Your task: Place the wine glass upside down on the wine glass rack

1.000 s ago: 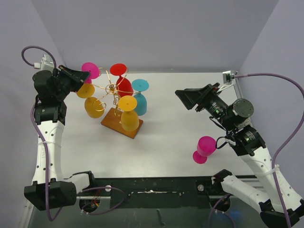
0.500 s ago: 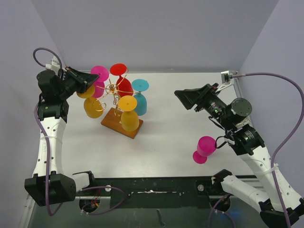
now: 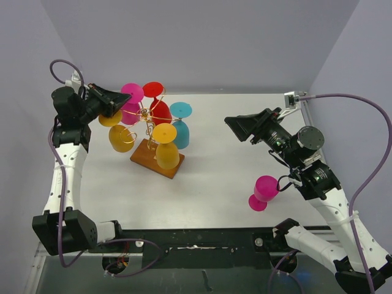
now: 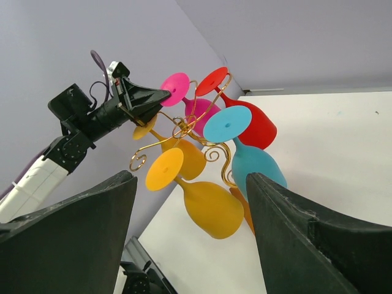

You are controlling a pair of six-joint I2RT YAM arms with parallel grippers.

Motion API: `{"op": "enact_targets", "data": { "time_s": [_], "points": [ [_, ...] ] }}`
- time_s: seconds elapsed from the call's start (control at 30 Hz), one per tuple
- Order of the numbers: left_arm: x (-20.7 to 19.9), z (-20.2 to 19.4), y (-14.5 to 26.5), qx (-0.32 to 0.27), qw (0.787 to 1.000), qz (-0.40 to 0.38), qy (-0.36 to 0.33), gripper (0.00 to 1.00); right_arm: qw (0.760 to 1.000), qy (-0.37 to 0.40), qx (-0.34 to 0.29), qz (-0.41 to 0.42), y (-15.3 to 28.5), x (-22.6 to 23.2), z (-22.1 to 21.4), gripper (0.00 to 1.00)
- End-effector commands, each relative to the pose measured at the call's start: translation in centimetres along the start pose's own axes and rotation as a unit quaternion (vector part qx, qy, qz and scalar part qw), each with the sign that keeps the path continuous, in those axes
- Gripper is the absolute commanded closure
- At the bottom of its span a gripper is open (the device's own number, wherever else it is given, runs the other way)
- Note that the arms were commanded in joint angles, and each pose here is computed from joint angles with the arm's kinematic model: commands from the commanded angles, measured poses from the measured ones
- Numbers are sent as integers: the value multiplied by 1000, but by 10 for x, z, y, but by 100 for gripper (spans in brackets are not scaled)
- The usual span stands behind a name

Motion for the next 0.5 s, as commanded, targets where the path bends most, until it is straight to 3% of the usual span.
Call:
{"op": "enact_targets", "data": {
  "time_s": [0.0, 0.47],
  "points": [
    [-42, 14, 1, -9, 997, -59, -44, 100, 999, 10, -32, 12, 1, 6, 14, 27],
    [-35, 37, -8, -36, 997, -36, -58, 100, 998, 33, -49, -4, 13, 5, 23, 27]
  ]
}}
Point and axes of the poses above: each gripper's point midway between its finger pads, its own y axis back along the fingers, its own x axis along the line the jaws close on, z = x × y, the point moved 1 cm from there along y, back along the fingers, and after that the axes turned 4 degrees about y, right-handed, at the moved point
